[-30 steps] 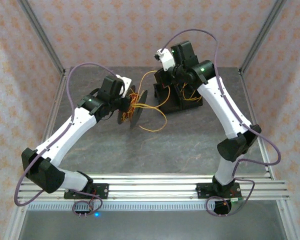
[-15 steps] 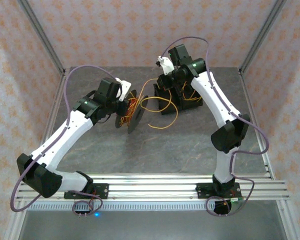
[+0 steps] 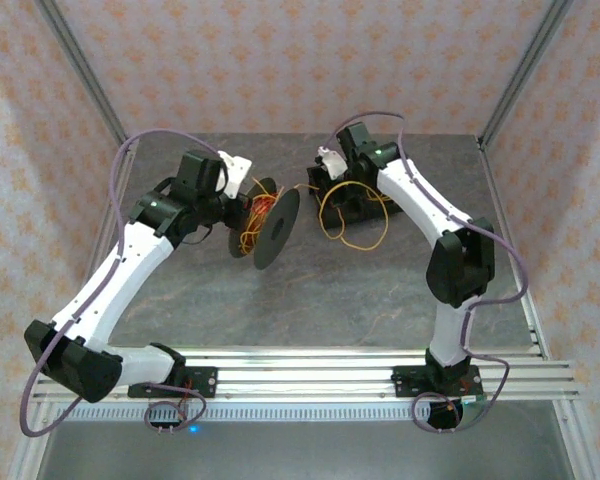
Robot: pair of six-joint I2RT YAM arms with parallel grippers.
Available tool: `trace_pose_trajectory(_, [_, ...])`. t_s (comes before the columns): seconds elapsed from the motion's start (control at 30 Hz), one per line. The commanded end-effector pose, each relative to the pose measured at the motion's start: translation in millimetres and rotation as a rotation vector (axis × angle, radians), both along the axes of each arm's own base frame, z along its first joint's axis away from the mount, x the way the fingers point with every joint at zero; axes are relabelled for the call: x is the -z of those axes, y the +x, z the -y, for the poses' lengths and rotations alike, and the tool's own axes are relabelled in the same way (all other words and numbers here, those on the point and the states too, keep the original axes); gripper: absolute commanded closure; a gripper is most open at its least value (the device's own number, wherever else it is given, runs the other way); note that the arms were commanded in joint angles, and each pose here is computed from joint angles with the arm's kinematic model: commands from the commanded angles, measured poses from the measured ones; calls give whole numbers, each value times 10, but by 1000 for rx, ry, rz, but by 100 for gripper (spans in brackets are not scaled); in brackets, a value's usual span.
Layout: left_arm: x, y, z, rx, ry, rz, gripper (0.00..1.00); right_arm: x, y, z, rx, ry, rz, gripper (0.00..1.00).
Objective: Wrap the cables
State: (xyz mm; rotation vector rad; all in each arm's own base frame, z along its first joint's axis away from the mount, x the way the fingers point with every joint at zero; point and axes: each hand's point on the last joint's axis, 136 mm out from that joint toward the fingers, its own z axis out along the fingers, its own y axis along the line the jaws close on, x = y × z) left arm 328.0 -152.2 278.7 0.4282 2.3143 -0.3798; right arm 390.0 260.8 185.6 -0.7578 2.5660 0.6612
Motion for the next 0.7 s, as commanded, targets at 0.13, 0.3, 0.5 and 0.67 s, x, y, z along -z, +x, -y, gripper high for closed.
trace_pose_trajectory(0.13, [-786,26,54,14,-311,148,100,332,-91,-119,-32,112,-4,100])
trace_pose_trajectory(0.3, [-733,96,29,-9,-316,130,100,193,-138,-266,-42,196,34,100])
trace_pose_trajectory(0.5, [-698,143,-25,-41,-287,126,100,-53,-91,-290,-47,199,69,95])
trace_pose_trajectory(0.67, [-615,149,-110,-71,-232,118,100,-334,-20,-253,13,230,109,71])
